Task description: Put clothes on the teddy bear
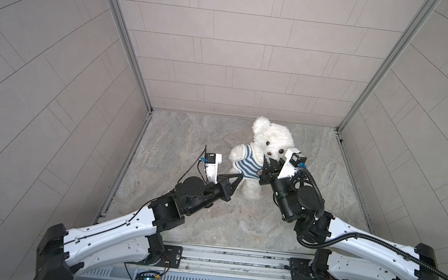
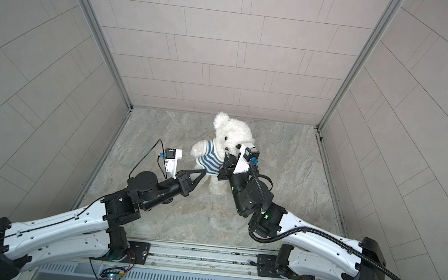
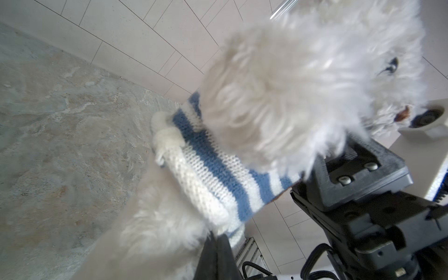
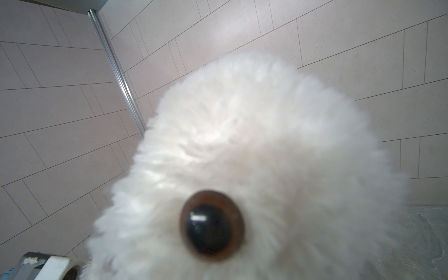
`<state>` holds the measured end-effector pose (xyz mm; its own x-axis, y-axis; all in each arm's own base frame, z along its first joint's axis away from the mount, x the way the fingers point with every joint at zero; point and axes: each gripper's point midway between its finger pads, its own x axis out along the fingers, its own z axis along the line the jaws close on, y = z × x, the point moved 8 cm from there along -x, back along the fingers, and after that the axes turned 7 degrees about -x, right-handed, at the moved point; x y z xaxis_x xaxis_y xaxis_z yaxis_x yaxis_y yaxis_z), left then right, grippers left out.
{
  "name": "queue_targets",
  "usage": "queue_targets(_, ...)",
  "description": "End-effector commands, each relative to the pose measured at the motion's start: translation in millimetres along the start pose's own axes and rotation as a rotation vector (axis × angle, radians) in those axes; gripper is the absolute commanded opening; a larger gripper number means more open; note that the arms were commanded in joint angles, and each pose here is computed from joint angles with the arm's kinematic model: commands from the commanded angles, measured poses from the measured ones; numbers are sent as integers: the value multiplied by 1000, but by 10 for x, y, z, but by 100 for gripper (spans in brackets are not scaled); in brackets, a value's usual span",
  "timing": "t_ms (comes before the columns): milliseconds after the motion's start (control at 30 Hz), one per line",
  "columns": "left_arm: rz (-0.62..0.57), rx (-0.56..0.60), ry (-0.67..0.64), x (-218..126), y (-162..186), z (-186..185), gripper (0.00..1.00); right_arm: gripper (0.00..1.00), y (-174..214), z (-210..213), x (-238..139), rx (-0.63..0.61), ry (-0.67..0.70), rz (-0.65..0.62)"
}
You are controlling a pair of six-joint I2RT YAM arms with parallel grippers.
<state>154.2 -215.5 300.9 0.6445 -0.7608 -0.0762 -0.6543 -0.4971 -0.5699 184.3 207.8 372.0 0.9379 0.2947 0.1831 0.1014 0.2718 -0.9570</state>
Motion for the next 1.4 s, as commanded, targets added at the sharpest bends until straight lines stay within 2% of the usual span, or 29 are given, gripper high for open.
queue_targets(0, 38, 54, -60, -16, 48, 123, 0, 0, -279, 5, 0, 66, 18, -75)
queue_targets(233, 69, 106, -136, -56, 104, 259, 0, 0, -286, 58, 26, 73, 0, -71)
queue_targets(433, 36, 151, -29, -157, 11, 81, 0, 0, -243, 113, 44, 61, -2, -43)
queue_targets(567, 23, 176, -23, -201, -31, 40, 1, 0, -229, 135, 40, 38, -5, -32)
queue_targets(700, 40, 185, -56, -200, -30, 55, 15, 0, -186, 131, 43, 22, 10, -17)
queue_targets(833, 23, 179, -16, -283, -64, 2, 32, 0, -202, 183, 109, 19, 23, 5)
queue_targets(933, -8, 165, 13, -375, -111, -41, 44, 0, -212, 171, 154, 56, 89, 10)
queue_targets(1100, -13, 190, 103, -465, -167, -196, 50, 0, -227, 176, 214, 120, 158, -8)
queue_targets(1367, -53, 144, 136, -289, -267, -356, 48, 0, -149, 236, 290, 216, 174, -32)
